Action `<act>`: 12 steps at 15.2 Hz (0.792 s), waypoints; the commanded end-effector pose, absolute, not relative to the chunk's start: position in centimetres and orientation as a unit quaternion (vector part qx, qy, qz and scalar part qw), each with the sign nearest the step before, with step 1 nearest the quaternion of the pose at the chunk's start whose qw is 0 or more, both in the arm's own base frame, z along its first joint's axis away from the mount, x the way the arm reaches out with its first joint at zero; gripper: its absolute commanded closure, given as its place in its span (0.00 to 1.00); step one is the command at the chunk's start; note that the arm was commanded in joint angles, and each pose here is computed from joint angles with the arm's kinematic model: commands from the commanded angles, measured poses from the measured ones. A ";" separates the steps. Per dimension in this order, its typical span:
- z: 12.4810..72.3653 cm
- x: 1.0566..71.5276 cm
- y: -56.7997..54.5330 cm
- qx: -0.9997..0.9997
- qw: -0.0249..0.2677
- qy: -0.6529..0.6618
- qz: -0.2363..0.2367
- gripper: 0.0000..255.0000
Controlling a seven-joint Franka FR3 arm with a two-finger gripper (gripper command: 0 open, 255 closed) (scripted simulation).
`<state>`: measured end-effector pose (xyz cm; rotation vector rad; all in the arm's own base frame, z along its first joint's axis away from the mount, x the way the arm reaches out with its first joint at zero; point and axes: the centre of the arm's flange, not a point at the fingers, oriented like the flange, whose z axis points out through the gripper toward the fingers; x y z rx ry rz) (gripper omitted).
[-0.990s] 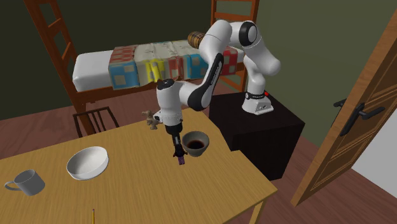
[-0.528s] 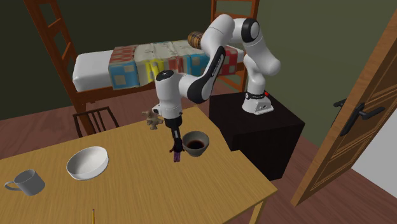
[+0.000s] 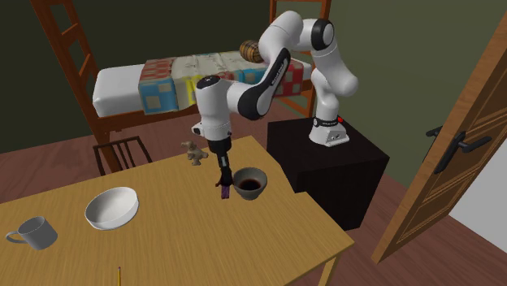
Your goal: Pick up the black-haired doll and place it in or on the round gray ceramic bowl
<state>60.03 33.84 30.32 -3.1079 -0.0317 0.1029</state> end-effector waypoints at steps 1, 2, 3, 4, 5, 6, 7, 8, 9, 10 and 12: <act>31.4 59.9 33.9 -0.999 0.016 -0.010 0.033 1.00; 31.5 59.9 33.8 -0.999 0.016 -0.010 0.033 1.00; 31.9 59.1 32.8 -0.999 0.016 -0.010 0.033 1.00; 32.2 58.3 31.8 -0.999 0.016 -0.010 0.033 1.00; 32.6 57.5 30.8 -0.999 0.016 -0.010 0.033 1.00; 32.9 56.7 29.8 -0.999 0.016 -0.010 0.033 1.00; 33.3 56.0 28.8 -0.999 0.016 -0.010 0.033 1.00; 33.6 55.2 27.8 -0.999 0.016 -0.010 0.033 1.00; 34.0 54.4 26.8 -0.999 0.016 -0.010 0.033 1.00; 34.3 53.6 25.8 -0.999 0.016 -0.010 0.033 1.00; 35.0 52.0 23.8 -0.999 0.016 -0.010 0.033 1.00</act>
